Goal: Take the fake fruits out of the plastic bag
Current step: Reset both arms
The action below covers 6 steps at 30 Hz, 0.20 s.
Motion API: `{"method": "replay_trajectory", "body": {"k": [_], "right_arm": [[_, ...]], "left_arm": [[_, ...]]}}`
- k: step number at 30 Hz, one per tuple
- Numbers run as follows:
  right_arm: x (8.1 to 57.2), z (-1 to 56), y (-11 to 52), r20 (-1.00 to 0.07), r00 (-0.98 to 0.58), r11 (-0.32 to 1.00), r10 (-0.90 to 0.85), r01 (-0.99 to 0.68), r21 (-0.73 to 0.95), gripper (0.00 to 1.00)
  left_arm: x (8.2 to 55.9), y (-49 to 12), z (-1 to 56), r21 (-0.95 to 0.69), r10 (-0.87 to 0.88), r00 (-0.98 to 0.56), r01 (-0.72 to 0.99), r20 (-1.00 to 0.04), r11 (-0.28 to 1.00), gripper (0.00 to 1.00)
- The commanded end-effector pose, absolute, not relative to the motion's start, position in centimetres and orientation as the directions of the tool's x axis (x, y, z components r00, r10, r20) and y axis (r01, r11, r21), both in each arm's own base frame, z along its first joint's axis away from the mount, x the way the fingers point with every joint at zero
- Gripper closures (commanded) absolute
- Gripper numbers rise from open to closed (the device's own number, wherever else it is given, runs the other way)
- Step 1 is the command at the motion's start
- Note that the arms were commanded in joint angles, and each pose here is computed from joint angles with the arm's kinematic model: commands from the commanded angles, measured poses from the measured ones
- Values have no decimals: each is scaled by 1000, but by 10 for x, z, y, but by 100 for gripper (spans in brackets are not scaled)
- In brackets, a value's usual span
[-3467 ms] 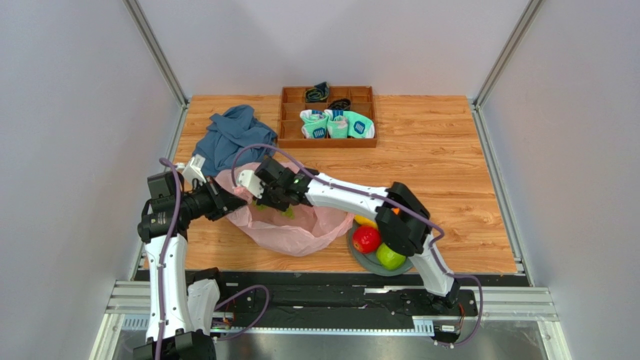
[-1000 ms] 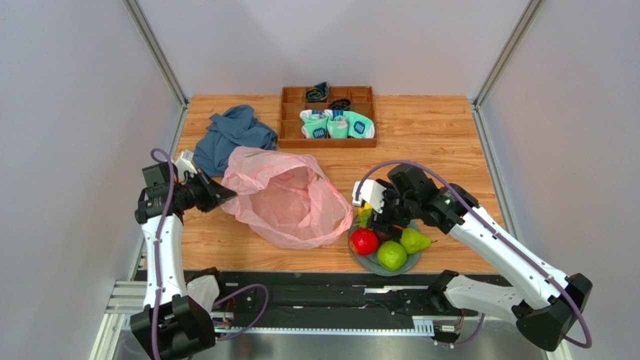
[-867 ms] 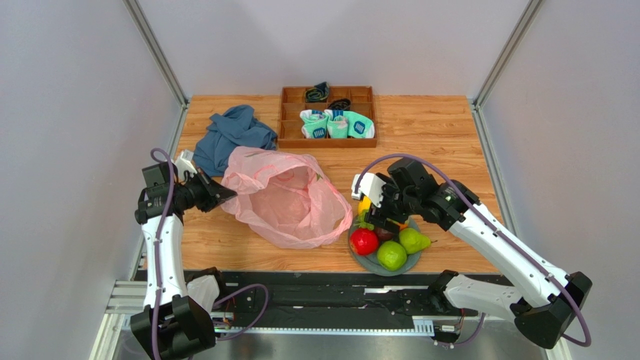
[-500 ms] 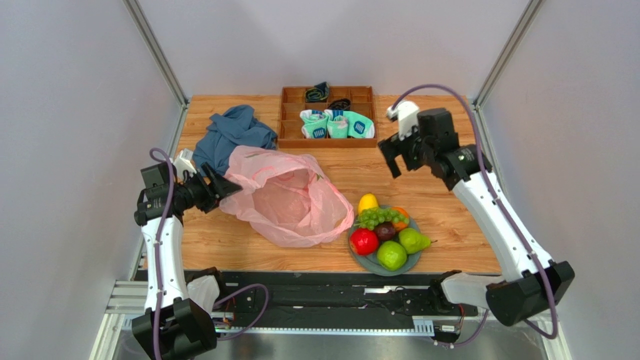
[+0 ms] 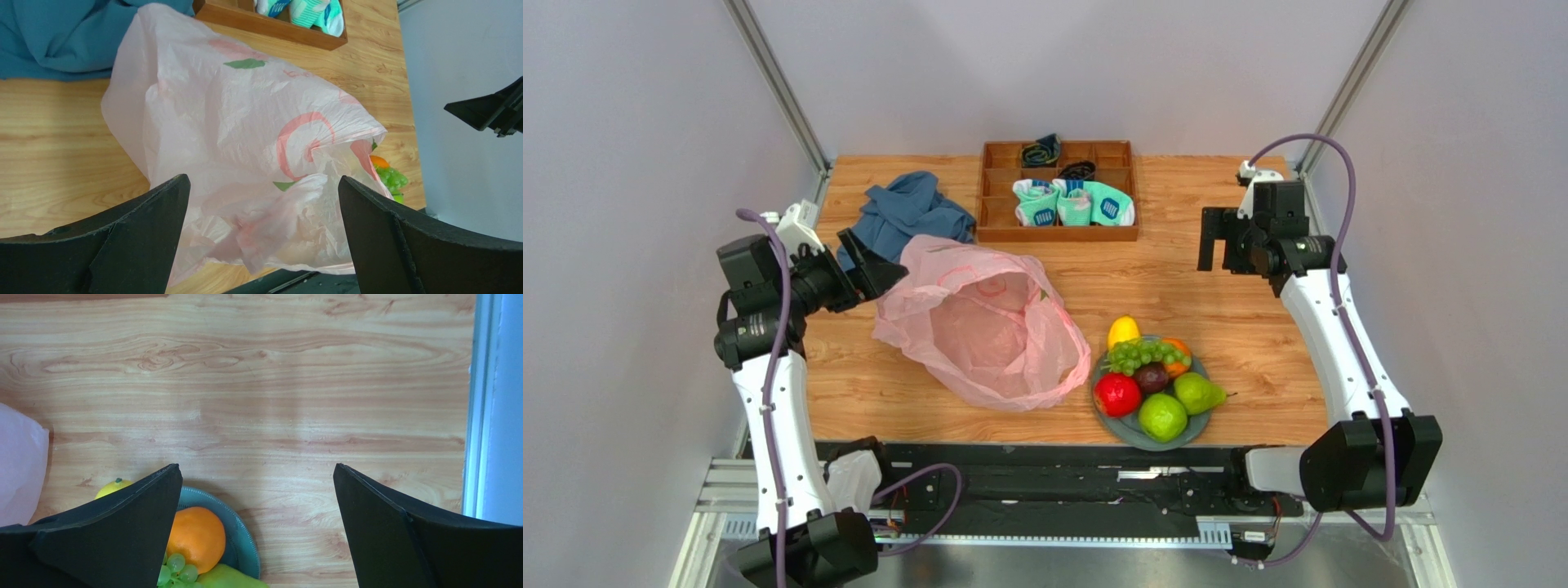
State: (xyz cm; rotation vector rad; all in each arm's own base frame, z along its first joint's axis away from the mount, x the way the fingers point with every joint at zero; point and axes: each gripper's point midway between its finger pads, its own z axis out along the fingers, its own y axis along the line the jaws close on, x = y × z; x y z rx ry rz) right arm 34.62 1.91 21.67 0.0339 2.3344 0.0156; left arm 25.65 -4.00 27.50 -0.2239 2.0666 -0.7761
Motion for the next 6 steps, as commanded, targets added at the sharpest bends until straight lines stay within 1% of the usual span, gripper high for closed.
{"method": "replay_trajectory", "body": {"k": [1, 6], "right_arm": [[342, 229, 28, -766, -634, 994, 105, 38, 104, 0], [344, 231, 28, -784, -612, 993, 109, 34, 111, 0]], "left_arm": [[254, -35, 301, -499, -338, -522, 204, -783, 842, 1], [249, -33, 310, -458, -300, -515, 212, -803, 863, 1]]}}
